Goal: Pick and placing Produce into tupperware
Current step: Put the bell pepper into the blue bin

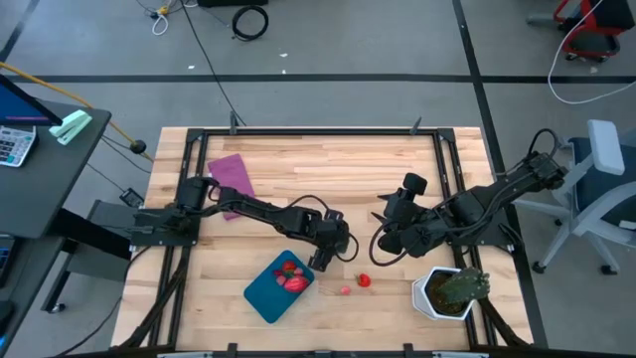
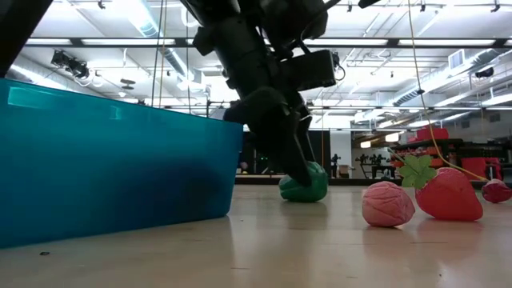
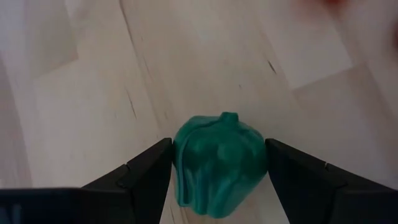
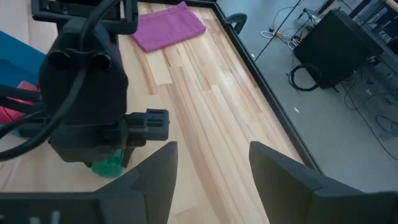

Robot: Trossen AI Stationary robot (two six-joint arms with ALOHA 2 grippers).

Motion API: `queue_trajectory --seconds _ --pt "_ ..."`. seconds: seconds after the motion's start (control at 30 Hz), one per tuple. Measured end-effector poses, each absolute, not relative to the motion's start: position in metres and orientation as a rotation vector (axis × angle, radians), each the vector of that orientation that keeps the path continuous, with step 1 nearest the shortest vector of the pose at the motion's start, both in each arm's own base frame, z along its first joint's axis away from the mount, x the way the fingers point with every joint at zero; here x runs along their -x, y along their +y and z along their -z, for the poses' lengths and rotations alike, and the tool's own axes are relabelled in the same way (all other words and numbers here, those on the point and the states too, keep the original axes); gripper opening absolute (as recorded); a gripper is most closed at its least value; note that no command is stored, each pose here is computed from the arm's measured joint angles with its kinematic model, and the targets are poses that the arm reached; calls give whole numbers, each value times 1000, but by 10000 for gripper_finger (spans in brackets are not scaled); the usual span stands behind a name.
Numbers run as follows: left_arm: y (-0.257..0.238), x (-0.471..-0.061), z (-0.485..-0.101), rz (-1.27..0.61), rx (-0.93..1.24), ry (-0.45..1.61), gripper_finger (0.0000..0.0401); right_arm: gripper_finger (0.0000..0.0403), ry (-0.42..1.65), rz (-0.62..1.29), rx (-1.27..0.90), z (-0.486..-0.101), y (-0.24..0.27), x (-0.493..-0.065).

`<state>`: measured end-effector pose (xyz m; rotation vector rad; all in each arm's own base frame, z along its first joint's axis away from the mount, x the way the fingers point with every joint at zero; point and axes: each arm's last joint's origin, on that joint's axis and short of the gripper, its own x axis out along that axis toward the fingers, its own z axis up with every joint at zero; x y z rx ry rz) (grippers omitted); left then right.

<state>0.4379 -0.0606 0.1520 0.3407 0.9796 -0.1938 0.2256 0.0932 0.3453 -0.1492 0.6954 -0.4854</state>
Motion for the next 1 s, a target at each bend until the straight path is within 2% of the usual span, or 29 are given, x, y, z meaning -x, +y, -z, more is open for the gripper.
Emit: queue_trajectory --seconds 0.3,0.6,0.77,1.0 --pt "-61 -439 -145 190 -332 995 259 208 696 485 151 -345 93 -226" --pt "-61 -439 -146 190 -333 986 229 208 695 485 150 -345 93 -226" --pt "-60 -439 -147 175 -351 985 226 208 695 485 151 -345 93 -226" --pt "-59 -433 -166 148 -425 978 227 208 696 485 151 -345 93 -226"
